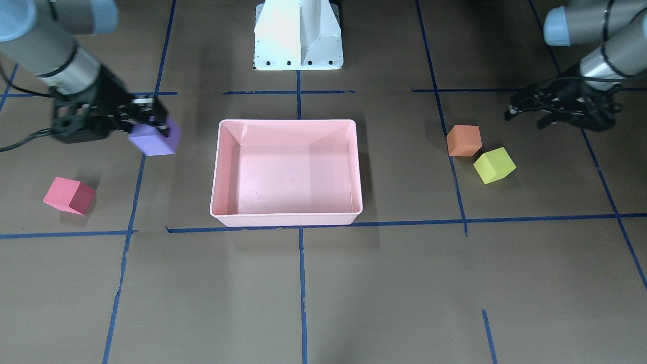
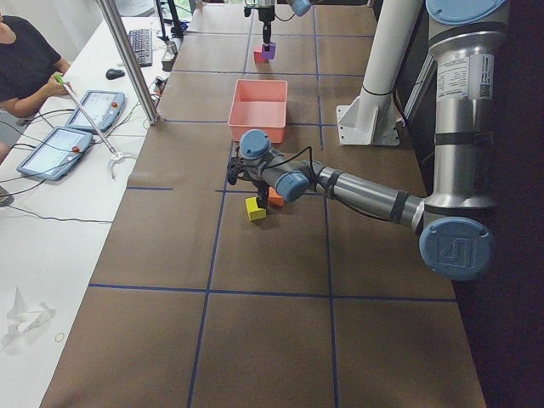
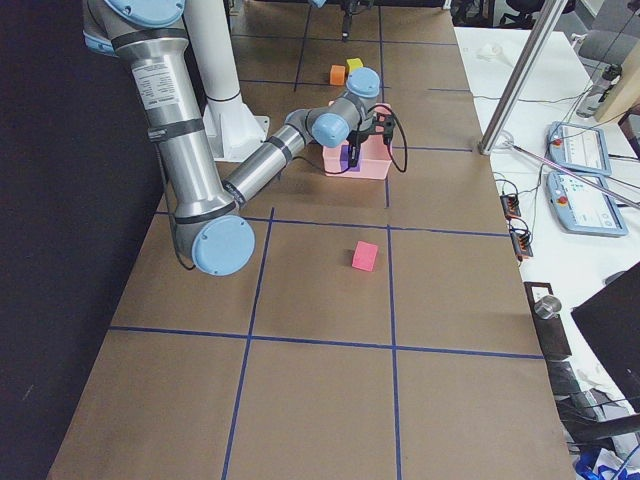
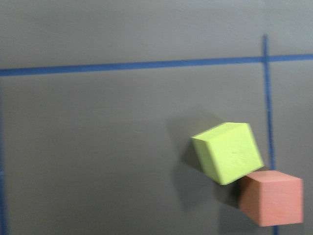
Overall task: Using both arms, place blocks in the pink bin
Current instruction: 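Carry the purple cube into the bin with right gripper while left reaches for orange cube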
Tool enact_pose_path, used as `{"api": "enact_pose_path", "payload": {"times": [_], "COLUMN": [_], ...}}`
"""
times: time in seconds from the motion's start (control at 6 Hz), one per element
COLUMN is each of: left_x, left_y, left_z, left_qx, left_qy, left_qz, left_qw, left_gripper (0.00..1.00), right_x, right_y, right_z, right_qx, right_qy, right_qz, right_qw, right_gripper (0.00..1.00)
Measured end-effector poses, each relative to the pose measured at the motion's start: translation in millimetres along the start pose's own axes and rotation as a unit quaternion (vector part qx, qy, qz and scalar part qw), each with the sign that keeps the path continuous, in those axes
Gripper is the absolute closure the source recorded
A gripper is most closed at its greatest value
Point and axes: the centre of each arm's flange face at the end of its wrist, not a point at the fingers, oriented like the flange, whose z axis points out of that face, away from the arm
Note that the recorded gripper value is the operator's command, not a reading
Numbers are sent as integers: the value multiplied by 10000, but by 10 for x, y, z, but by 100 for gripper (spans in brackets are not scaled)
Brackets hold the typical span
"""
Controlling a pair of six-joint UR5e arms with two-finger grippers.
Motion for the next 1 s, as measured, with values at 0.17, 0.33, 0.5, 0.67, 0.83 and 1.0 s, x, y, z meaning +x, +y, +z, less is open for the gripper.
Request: {"api": "enact_pose_path", "payload": {"times": [0.17, 0.33, 0.5, 0.67, 0.83, 1.0], "left_x": [253, 381, 439, 472, 506, 521], "left_y": [10, 32, 53, 73, 101, 135], "left_z": [233, 364, 427, 487, 579, 692], "left_qx": [41, 73, 64, 80, 131, 172], "left_qy": [-141, -230, -255, -315, -441, -593], "left_qz": [54, 101, 139, 189, 256, 309], "left_qw": [9999, 9997, 9996, 9993, 9986, 9976], "left_gripper": [0, 0, 0, 0, 0, 0], "right_x": [-694, -1204, -1446, -1512, -1511, -1478], "right_y": [45, 117, 218, 301, 345, 350], "right_z": [242, 540, 853, 1118, 1265, 1300], "right_qx": [142, 282, 381, 501, 605, 660], "right_qy": [-59, -16, 118, 290, 406, 448], "right_qz": [363, 620, 741, 765, 769, 780], "right_qw": [9992, 9977, 9965, 9954, 9944, 9938], "right_gripper": [87, 42, 0, 0, 0, 0]}}
